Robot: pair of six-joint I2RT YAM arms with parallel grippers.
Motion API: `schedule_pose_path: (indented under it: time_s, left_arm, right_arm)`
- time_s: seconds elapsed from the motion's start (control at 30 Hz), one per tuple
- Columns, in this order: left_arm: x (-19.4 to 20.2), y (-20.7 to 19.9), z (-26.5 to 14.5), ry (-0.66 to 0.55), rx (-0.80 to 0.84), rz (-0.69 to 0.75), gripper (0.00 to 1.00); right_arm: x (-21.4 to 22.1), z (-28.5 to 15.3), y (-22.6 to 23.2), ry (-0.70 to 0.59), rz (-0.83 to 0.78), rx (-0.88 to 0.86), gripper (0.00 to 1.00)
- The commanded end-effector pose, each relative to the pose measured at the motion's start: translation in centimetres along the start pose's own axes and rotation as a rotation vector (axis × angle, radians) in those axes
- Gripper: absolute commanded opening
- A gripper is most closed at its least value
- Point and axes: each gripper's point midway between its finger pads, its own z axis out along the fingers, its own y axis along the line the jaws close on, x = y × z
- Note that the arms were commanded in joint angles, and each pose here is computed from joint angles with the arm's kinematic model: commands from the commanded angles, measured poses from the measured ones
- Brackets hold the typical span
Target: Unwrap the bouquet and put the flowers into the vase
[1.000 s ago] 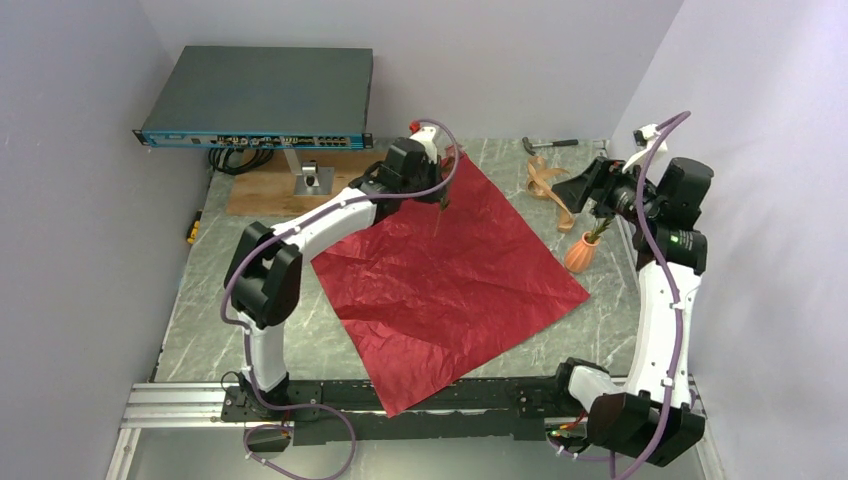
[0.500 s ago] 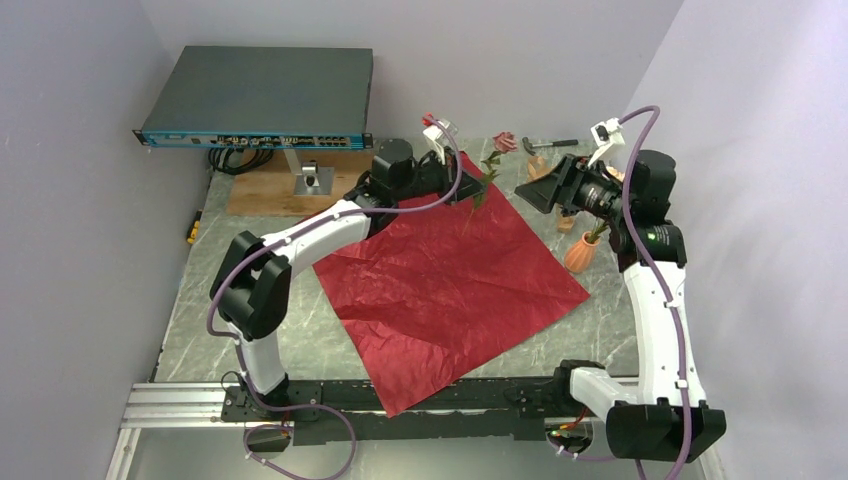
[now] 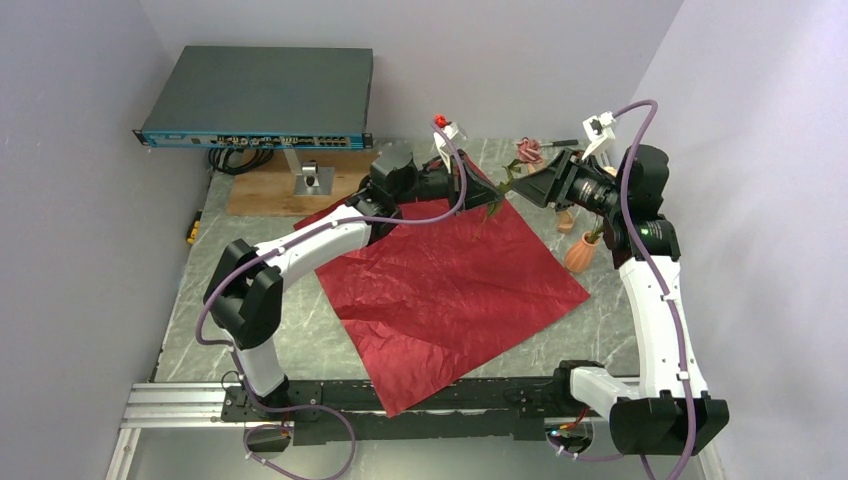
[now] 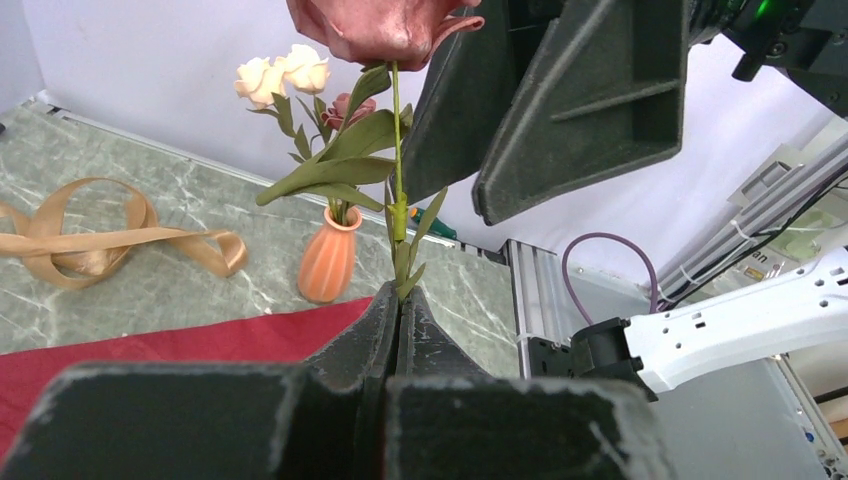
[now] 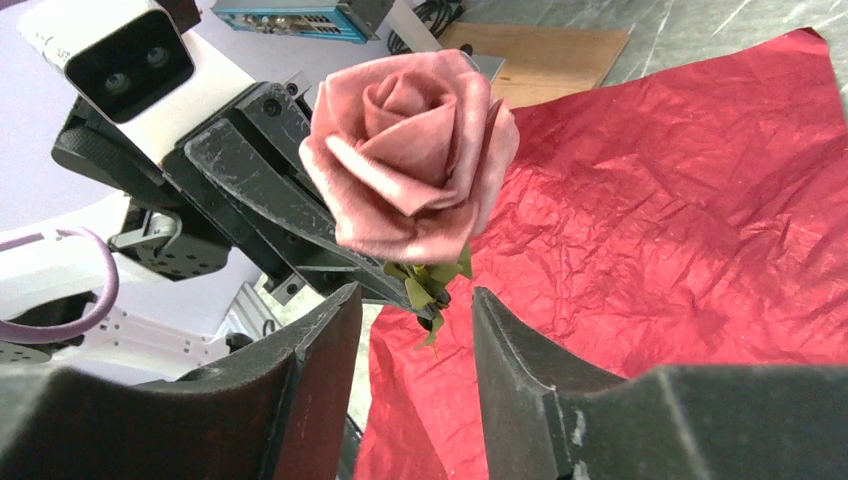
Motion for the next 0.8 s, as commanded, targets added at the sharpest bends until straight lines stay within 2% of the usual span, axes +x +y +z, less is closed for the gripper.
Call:
schedule_pose_path:
  time_s: [0.0, 0.23, 0.33, 0.4, 0.47, 0.5, 0.53, 0.6, 0.63, 0.67, 0.7, 0.77]
  left_arm:
    - [-1.8, -2.6, -0.3, -0.035, 0.086, 0.095, 0.0]
    - [-1.5, -3.4, -0.2, -0.022, 0.107, 0.128, 0.0]
    - [-1.4, -3.5, -0.2, -0.015, 0.113, 0.136, 0.0]
    - [-1.4, -3.5, -0.1, -0.012, 0.108, 0.142, 0.0]
    - [-1.3, -3.3, -0.1, -0.006, 0.098, 0.135, 0.0]
    - [-1.1, -3.1, -0.1, 0.0, 0.088, 0.128, 0.09]
    - [-1.1, -3.0, -0.1, 0.003, 0.081, 0.123, 0.25]
    - [-0.9, -2.4, -0.3, 0.01, 0.04, 0.115, 0.71]
    - [-0.9, -1.9, -0.4, 0.009, 0.01, 0.114, 0.84]
    - [-0.9, -1.4, -0.7, 0.007, -0.02, 0.117, 0.94]
    - [-1.1, -0.9, -1.0, 0.003, -0.048, 0.12, 0.99]
    - [-1.3, -0.1, -1.8, -0.005, -0.088, 0.122, 0.99]
  right_arm:
    - [-0.7, 0.2, 1.0, -0.017, -0.008, -0.051, 0.44]
    - [-0.6, 0.3, 1.2, -0.009, -0.002, -0.063, 0.24]
    - [-0.7, 0.3, 1.3, -0.01, 0.005, -0.067, 0.12]
    - [-0.6, 0.2, 1.3, -0.011, 0.007, -0.064, 0.0]
    - [-0.7, 0.1, 1.2, -0.014, 0.002, -0.053, 0.0]
    - [-0.7, 0.0, 1.2, -0.018, -0.003, -0.044, 0.0]
    - [-0.8, -0.1, 1.1, -0.022, -0.013, -0.032, 0.0]
    - [-1.0, -0.4, 0.8, -0.038, -0.033, 0.005, 0.0]
    - [-1.2, -0.7, 0.6, -0.049, -0.05, 0.027, 0.0]
    - [-1.4, -1.0, 0.4, -0.06, -0.069, 0.05, 0.0]
    - [-1.6, -1.3, 0.1, -0.075, -0.092, 0.077, 0.0]
    - [-1.8, -2.0, -0.8, -0.101, -0.133, 0.145, 0.0]
